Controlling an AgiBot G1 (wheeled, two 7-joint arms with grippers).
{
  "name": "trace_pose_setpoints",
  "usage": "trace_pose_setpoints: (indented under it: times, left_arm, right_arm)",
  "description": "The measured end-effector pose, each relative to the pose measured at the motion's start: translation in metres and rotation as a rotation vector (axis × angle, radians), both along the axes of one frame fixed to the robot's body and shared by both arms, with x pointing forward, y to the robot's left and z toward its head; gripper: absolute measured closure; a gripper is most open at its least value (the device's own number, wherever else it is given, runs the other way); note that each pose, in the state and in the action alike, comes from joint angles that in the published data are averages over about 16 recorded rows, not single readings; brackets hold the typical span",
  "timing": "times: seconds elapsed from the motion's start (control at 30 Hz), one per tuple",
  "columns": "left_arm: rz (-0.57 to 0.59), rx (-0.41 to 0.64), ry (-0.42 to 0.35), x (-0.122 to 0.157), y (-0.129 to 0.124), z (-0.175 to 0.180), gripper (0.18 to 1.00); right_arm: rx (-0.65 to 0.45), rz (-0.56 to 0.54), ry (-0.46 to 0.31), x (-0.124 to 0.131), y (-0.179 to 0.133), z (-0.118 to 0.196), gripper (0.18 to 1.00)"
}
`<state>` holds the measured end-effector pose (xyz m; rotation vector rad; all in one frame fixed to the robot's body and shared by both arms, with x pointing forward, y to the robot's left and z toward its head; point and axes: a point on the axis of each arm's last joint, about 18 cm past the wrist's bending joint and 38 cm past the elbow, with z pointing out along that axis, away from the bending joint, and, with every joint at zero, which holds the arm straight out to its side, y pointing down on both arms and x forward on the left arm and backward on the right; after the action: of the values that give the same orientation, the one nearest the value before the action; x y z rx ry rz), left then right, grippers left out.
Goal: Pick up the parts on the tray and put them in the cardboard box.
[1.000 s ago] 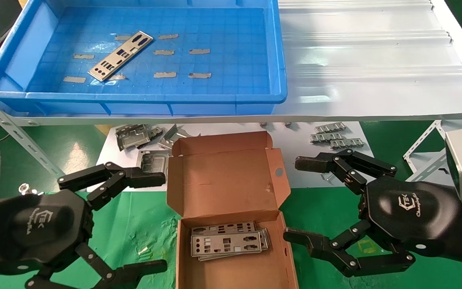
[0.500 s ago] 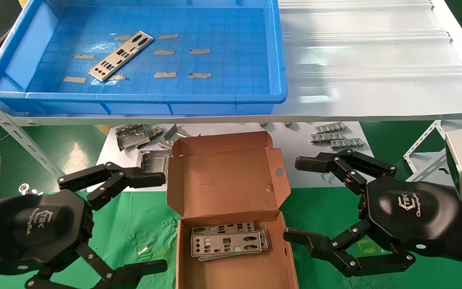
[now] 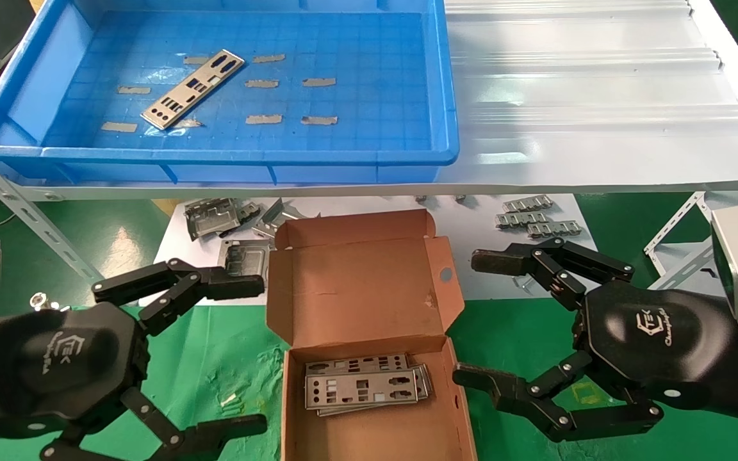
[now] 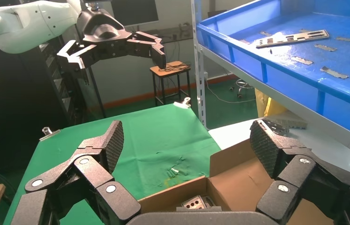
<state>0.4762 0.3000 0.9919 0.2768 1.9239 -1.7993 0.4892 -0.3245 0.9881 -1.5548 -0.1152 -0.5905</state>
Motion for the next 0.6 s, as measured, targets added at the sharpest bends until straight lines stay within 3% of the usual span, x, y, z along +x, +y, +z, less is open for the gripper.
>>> trace_pose_setpoints:
  times: [0.6]
  left_arm:
    - [0.0,0.0,0.0,0.0,0.0,0.0,0.184]
  right_arm:
    - [0.0,0.0,0.0,0.0,0.0,0.0,0.178]
